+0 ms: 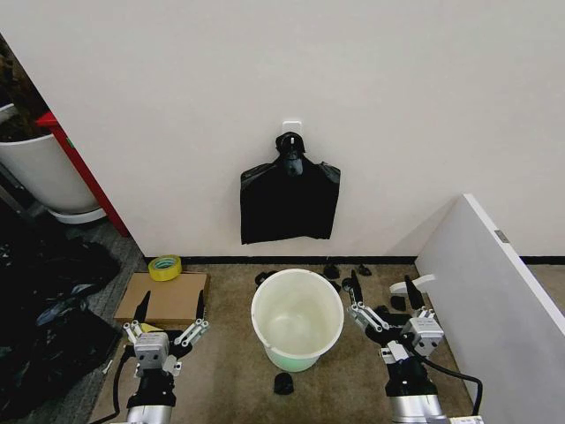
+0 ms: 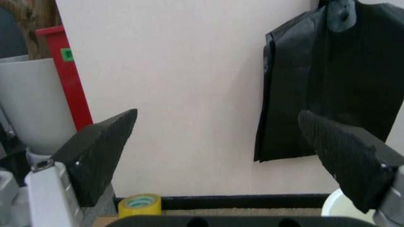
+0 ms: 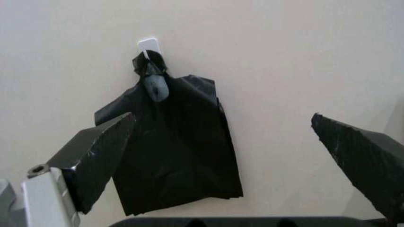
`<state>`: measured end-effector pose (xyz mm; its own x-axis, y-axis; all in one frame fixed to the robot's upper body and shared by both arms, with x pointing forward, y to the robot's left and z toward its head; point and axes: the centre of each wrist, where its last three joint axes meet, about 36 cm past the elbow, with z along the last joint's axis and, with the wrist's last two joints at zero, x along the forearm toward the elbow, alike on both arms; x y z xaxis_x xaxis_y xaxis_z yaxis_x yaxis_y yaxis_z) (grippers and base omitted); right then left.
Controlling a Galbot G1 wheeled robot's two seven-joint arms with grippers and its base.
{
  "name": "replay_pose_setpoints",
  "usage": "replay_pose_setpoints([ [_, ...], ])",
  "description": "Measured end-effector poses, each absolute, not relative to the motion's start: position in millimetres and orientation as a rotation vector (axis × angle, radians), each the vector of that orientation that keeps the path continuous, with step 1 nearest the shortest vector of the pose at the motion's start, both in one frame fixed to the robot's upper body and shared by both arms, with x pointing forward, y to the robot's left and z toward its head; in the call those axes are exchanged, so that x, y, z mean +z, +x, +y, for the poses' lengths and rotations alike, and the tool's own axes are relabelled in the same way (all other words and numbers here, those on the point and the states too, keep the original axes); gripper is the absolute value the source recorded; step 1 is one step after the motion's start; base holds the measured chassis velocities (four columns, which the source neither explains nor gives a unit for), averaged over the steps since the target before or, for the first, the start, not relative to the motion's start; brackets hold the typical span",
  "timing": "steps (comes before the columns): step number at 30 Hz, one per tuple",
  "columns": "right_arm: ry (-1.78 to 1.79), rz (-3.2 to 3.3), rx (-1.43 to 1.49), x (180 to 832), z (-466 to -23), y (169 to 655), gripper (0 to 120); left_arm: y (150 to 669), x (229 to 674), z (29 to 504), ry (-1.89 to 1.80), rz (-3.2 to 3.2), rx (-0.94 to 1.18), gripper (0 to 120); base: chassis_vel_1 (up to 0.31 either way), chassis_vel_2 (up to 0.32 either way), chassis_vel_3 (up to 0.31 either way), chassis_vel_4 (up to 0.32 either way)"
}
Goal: Place the garbage bag over the trash bin.
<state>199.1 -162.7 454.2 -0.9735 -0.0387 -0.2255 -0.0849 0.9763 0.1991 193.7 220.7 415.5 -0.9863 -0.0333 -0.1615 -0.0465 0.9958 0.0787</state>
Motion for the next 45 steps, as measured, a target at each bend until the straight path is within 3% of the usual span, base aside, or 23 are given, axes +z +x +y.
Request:
replay_pose_setpoints([
  [23,-0.239,2.965,0.406,421,-164,219,100,186,405,217,-0.047,2.952,0.139,100,0.000,0.000,0.000,0.000],
  [35,-0.376,2.970,0.659,388,-194,294,100,198,399,219,0.041,2.925,0.148,100,0.000,0.000,0.000,0.000],
  [45,-0.630,2.894,0.713,396,-172,376,100,187,391,218,0.068,2.955,0.167,100,0.000,0.000,0.000,0.000],
])
